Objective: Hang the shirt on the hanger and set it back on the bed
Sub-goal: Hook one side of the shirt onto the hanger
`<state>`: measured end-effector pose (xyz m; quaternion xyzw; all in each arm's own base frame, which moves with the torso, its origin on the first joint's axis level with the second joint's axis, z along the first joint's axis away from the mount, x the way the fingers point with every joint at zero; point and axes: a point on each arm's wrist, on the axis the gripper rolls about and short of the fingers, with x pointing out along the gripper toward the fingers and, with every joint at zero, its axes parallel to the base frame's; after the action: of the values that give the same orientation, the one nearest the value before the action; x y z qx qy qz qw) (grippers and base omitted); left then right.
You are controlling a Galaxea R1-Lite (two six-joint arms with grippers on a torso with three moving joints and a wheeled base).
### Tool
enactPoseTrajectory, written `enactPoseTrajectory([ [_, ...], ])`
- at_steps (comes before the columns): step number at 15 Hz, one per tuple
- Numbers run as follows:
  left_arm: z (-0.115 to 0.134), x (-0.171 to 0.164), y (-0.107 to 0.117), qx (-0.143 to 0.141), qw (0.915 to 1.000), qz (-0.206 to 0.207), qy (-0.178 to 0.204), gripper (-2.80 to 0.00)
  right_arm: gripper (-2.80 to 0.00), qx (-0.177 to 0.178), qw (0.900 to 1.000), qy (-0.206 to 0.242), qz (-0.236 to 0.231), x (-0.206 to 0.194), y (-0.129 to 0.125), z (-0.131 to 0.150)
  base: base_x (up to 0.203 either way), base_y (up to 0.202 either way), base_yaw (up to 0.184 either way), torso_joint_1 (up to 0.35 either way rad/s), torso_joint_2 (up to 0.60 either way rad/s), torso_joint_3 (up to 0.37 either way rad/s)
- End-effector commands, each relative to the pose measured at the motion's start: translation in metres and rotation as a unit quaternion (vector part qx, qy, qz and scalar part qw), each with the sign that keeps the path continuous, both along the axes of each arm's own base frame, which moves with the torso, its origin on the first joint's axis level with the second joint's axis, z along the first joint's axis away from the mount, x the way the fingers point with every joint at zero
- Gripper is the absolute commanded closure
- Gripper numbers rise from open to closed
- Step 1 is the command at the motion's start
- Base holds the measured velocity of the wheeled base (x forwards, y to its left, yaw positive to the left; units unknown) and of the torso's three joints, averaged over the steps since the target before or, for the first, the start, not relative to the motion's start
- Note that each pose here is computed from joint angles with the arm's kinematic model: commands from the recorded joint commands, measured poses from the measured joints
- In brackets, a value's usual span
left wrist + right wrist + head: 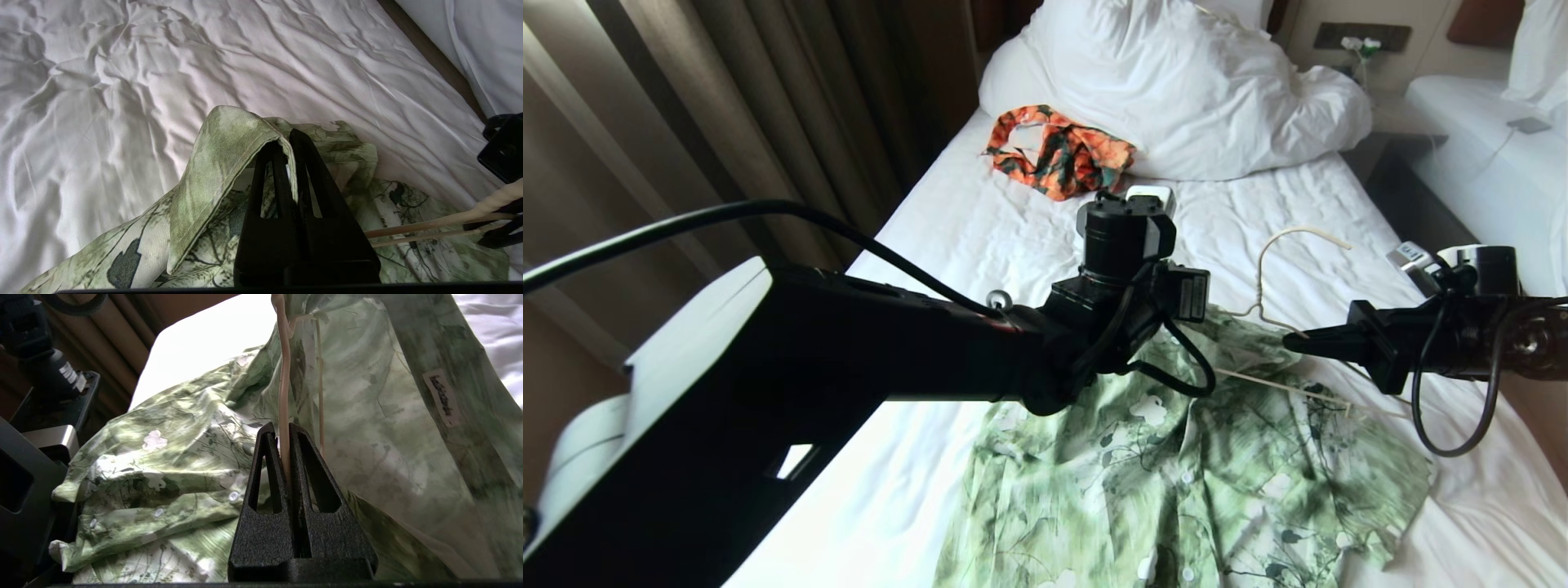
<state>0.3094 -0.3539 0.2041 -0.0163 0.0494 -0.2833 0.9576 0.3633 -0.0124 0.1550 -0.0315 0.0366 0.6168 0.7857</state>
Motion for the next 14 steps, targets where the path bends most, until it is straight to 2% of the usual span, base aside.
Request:
enactPoseTrajectory([
  [1, 0.013, -0.017, 0.004, -0.009, 0.9999, -0.009, -0.002, 0.00, 0.00, 0.001, 1.000, -0.020, 0.021, -0.007, 0.013, 0.014, 0.000, 0.000, 0.000, 0.000, 0.00, 0.000],
  [4, 0.028, -0.039, 0.010, -0.047, 0.9985, -0.021, 0.018, 0.00, 0.00, 0.001, 0.999, -0.027, 0.045, -0.007, 0.030, 0.018, 0.000, 0.000, 0.000, 0.000, 0.00, 0.000],
  [6, 0.038, -0.064, 0.020, -0.060, 0.9969, -0.038, 0.033, 0.00, 0.00, 0.000, 0.997, -0.043, 0.056, -0.001, 0.038, 0.025, 0.000, 0.000, 0.000, 0.000, 0.00, 0.000],
  [8, 0.037, -0.083, 0.021, -0.060, 0.9955, -0.057, 0.046, 0.00, 0.00, 0.002, 0.997, -0.043, 0.057, 0.004, 0.040, 0.030, 0.000, 0.000, 0.000, 0.000, 0.00, 0.000],
  [11, 0.036, -0.079, 0.023, -0.058, 0.9957, -0.055, 0.047, 0.00, 0.00, 0.003, 0.998, -0.039, 0.053, 0.003, 0.036, 0.028, 0.000, 0.000, 0.000, 0.000, 0.00, 0.000],
  [14, 0.036, -0.092, 0.015, -0.057, 0.9945, -0.073, 0.048, 0.00, 0.00, 0.003, 0.998, -0.040, 0.057, 0.005, 0.040, 0.029, 0.000, 0.000, 0.000, 0.000, 0.00, 0.000],
])
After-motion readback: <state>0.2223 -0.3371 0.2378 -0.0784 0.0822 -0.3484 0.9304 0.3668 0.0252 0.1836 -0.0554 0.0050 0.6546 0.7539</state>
